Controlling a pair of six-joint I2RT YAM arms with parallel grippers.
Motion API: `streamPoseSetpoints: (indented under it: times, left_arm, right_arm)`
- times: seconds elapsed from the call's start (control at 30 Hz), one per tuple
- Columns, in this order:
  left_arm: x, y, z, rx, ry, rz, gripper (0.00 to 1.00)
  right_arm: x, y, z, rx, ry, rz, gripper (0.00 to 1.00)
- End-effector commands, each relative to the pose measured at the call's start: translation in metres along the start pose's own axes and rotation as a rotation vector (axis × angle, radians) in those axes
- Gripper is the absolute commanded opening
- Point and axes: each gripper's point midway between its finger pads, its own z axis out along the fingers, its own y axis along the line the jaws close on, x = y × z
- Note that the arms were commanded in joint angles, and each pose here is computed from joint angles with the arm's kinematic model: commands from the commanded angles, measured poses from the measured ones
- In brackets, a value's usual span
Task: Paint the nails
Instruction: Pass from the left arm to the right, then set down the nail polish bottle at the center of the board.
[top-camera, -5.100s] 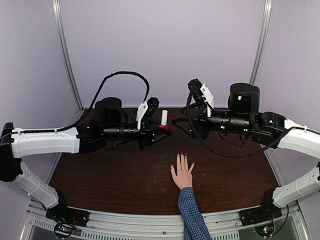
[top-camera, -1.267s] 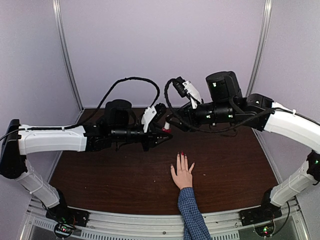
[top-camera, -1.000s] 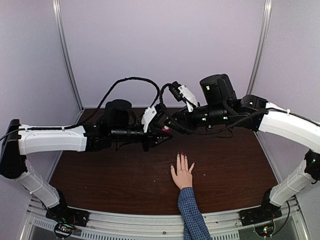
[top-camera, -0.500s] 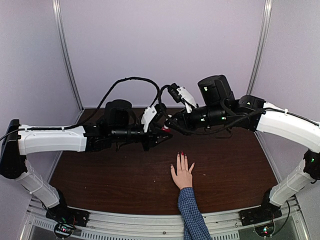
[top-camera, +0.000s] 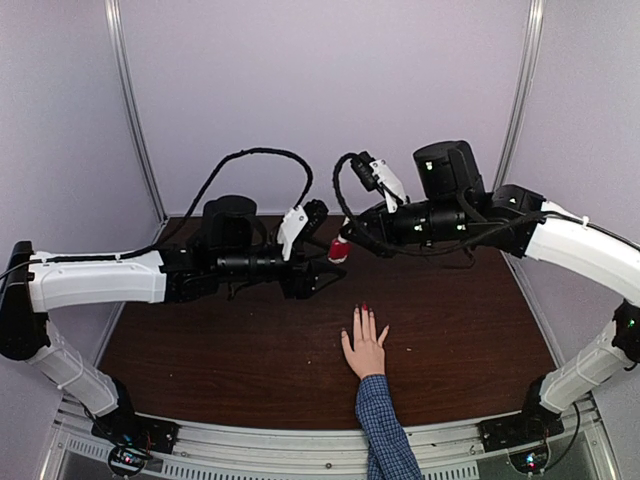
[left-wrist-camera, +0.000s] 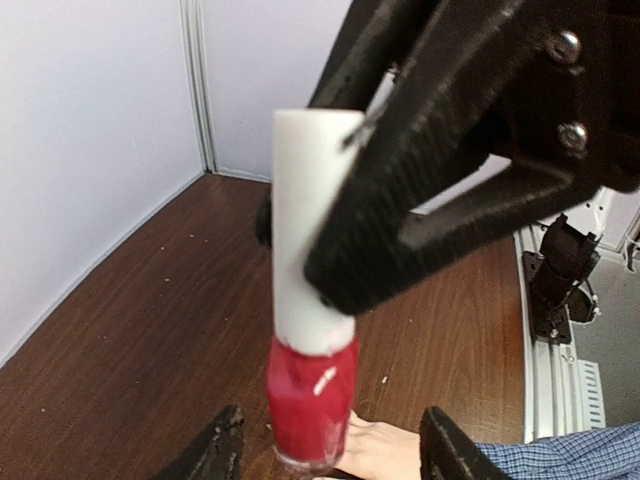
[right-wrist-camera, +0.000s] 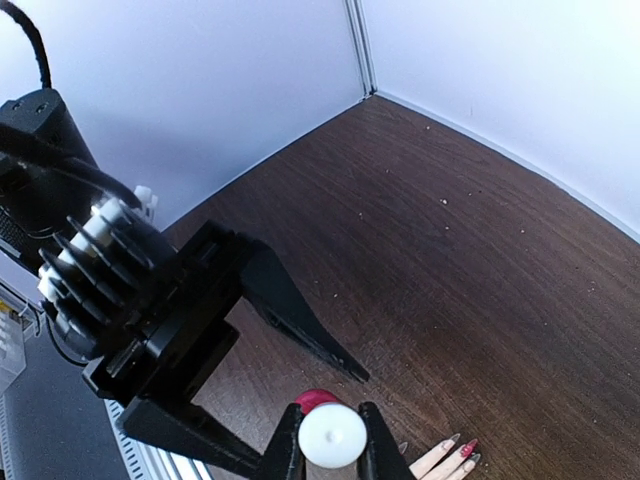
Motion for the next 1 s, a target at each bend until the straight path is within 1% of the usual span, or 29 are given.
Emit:
streamPoseSetpoints:
  times: [0.0,0.03,0.17,0.2,0.43,0.6,0.67,0.8,0.97]
  left_arm:
    - [-0.017,-0.001,-0.014,-0.008,-0.056,0.000,0.74]
    - [-0.017,-0.001,-0.014,-0.009,-0.054,-0.001,0.83]
    - [-0.014,0.003,-0.017,-0.031,-0.044,-0.019,0.96]
    - [-0.014,0.004,-0.018,-0.036,-0.047,-0.025,0.98]
    - [-0.011,0.017,-0.029,-0.100,-0.053,-0.059,0.97]
    - [-0.004,0.020,-0.039,-0.125,-0.054,-0.075,0.98]
    - [0.000,0.022,-0.042,-0.136,-0.050,-0.080,0.98]
    - [0.008,0.026,-0.045,-0.158,-0.039,-0.092,0.98]
    - [0.011,0.029,-0.045,-0.169,-0.035,-0.097,0.98]
  right_arm:
    - [-0.022,-0.008,-0.019,0.027,-0.088,0.002,0.00]
    - [-0.022,-0.012,-0.022,0.040,-0.090,0.002,0.00]
    - [-0.021,-0.039,-0.031,0.129,-0.095,-0.006,0.00]
    - [-0.019,-0.050,-0.034,0.166,-0.095,-0.008,0.00]
    - [0.002,-0.142,-0.054,0.444,-0.096,0.052,0.00]
    - [0.040,-0.200,-0.049,0.631,-0.051,0.080,0.00]
    - [0.052,-0.219,-0.046,0.682,-0.033,0.095,0.00]
    - [0.068,-0.252,-0.040,0.755,-0.039,0.120,0.00]
    - [0.087,-0.290,-0.025,0.794,-0.035,0.167,0.01]
